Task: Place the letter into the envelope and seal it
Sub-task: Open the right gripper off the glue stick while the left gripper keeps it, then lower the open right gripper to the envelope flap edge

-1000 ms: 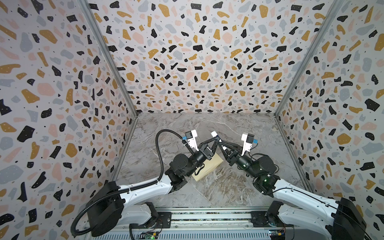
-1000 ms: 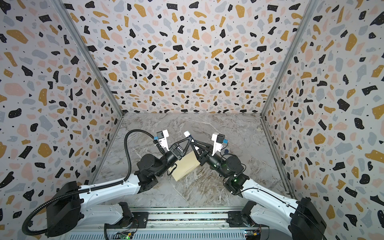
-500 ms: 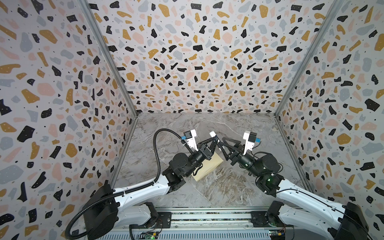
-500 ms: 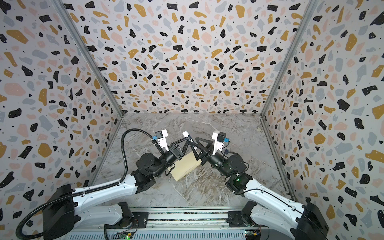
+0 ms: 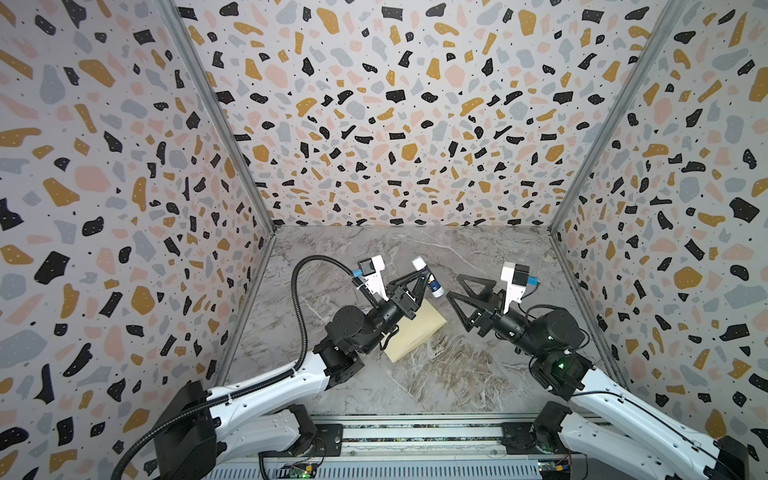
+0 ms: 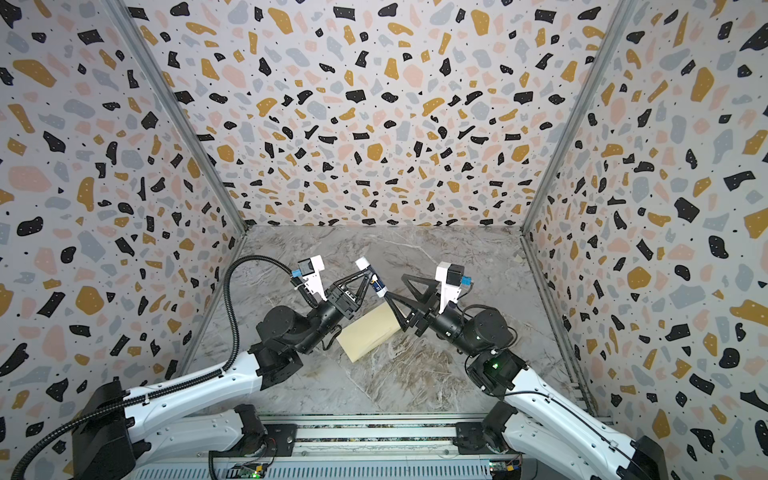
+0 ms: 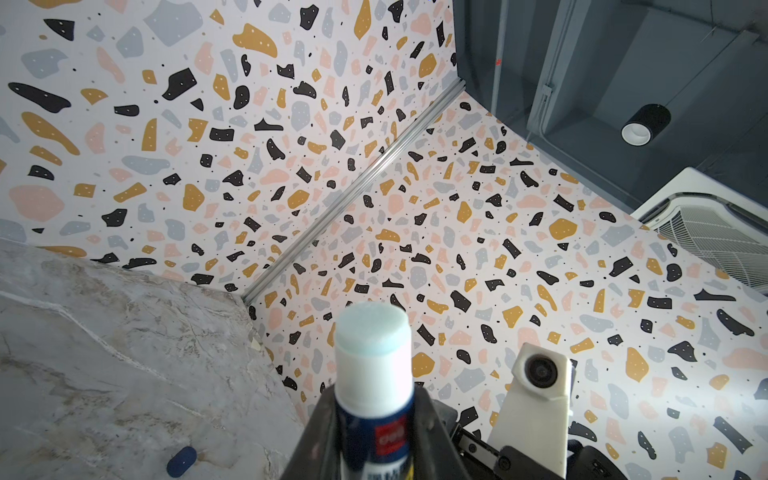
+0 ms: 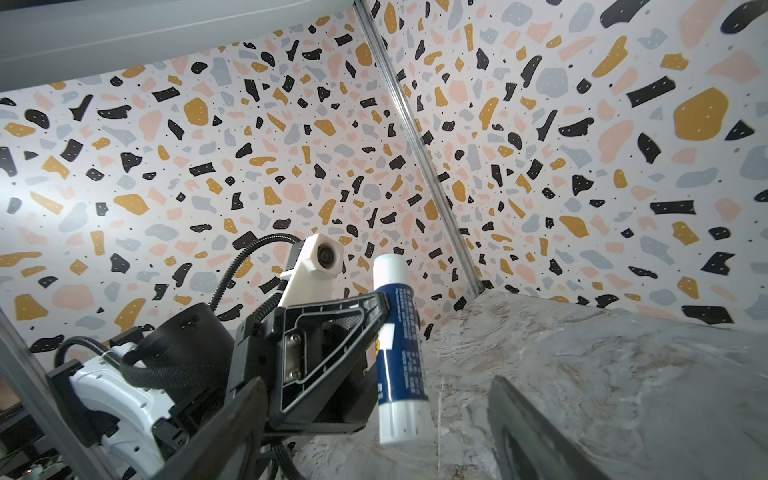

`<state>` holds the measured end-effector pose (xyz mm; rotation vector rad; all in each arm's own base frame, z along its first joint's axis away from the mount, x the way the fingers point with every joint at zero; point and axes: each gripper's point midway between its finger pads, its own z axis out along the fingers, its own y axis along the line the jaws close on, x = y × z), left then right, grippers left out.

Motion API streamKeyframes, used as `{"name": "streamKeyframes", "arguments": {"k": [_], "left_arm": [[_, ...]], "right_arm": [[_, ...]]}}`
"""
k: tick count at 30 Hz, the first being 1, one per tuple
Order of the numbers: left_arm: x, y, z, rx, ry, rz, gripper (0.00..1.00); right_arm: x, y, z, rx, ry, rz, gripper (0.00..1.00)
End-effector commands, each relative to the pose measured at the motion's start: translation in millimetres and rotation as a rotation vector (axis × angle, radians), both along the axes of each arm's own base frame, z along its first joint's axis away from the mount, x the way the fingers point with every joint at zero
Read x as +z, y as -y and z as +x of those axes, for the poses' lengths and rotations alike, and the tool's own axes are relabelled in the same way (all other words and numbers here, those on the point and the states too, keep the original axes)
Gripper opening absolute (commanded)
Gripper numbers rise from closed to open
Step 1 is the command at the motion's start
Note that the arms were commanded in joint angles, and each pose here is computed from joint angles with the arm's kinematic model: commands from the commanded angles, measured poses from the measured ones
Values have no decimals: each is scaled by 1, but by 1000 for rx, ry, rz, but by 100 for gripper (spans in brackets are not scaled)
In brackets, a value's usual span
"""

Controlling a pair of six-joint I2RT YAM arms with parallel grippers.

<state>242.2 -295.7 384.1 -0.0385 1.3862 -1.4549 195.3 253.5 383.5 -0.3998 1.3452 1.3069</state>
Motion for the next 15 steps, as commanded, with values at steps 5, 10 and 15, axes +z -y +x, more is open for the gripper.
{"name": "streamKeyframes", "arguments": {"k": [5, 10, 15], "left_arm": [[32, -18, 0, 11, 61, -52, 0], [17, -45, 16, 144, 61, 77, 0], [5, -59, 24, 247, 66, 235, 0]], "right_arm": [[-28, -11, 3, 74, -143, -47, 88], [-90, 1, 27, -73, -352, -187, 96], [-178, 17, 46, -255, -715, -372, 100]]}}
